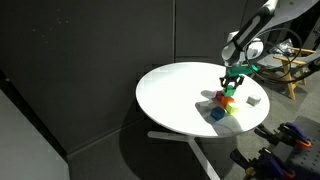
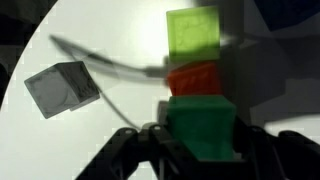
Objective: Pick up the lime green block and put it on both the orange block and the pink block
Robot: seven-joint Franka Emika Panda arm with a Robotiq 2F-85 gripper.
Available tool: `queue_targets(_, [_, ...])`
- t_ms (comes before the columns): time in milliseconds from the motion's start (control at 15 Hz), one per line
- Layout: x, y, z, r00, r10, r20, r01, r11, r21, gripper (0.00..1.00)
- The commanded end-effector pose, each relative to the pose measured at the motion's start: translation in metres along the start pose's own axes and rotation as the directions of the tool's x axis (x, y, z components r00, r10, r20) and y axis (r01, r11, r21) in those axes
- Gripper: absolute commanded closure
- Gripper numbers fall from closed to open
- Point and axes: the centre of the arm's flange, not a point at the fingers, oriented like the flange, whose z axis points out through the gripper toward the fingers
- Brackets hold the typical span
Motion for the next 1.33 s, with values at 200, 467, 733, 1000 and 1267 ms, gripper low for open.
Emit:
queue_targets(200, [0.009,0.001,0.001,1.0,0.002,0.012,-0.002,1.0,0.0,0.7])
queue_targets(467, [0.009,0.001,0.003,1.0,0.003,0.017,-0.003,1.0,0.0,0.7])
queue_targets(733, [0.008,0.001,0.003,1.0,0.007,0.025,-0.008,1.0,0.005,0.17])
queue_targets(1000, [0.005,0.001,-0.001,1.0,0.003,0.028,-0.003,1.0,0.008,0.0])
queue_targets(1267, [-0.003,0.0,-0.009,1.0,-0.01,0.023,0.01,1.0,0.017,0.0])
